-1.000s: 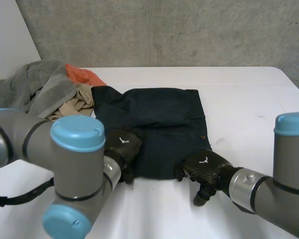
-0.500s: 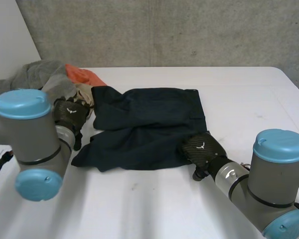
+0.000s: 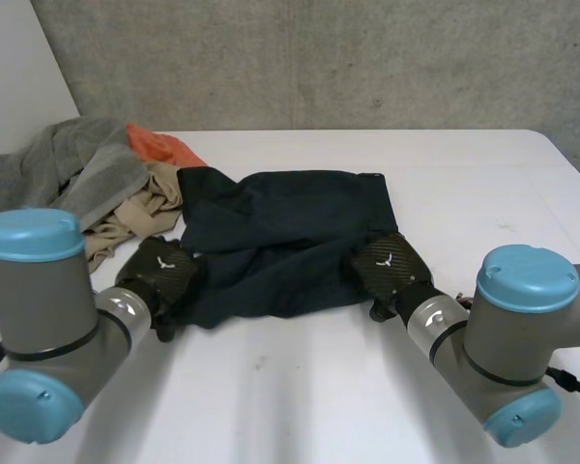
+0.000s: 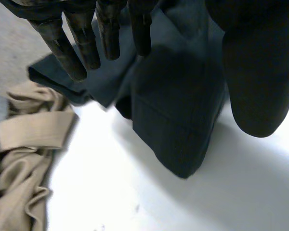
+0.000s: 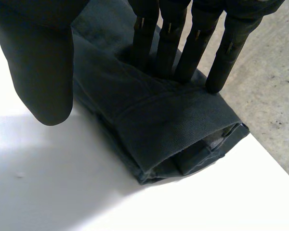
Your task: Fold the laundry.
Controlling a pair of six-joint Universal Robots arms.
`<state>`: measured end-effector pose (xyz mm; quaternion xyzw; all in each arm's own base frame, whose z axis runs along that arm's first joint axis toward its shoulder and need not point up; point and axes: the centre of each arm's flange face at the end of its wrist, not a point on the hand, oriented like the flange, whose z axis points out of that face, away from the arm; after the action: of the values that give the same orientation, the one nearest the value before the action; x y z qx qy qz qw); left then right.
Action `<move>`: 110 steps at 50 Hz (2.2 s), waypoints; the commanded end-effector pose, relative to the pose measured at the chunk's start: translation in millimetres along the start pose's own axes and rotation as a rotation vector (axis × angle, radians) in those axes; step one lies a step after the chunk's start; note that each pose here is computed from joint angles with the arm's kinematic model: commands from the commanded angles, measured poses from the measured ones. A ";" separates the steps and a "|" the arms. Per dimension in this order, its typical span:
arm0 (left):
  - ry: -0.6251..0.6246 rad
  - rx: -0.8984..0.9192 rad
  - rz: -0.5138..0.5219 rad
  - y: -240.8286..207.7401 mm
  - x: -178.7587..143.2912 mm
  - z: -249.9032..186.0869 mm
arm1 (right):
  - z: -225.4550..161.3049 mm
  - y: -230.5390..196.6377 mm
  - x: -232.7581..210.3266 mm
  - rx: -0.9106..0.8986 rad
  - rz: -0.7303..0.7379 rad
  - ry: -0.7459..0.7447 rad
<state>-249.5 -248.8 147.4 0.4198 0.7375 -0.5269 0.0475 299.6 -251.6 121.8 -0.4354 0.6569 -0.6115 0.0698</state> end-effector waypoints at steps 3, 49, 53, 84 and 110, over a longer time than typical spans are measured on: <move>-0.001 -0.032 0.113 10.3 16.3 47.0 | 27.5 6.6 5.3 0.030 -0.027 0.048; -0.235 0.508 -0.215 -208.6 -125.0 7.0 | 28.1 -157.2 165.8 0.227 0.111 0.274; -0.356 0.792 -0.256 -251.7 -152.2 -6.1 | 35.0 -194.9 200.3 0.518 0.069 0.484; -0.076 0.307 -0.191 -90.4 -21.3 74.1 | 48.5 -26.1 94.1 0.044 0.199 0.182; 0.400 -0.224 0.171 -48.5 53.9 -115.0 | -133.6 -50.5 76.3 -0.527 -0.073 -0.394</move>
<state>-274.8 -138.3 195.9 0.5486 0.7467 -0.3761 0.0001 198.0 -199.3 219.8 -0.5592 0.7588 -0.3306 0.0466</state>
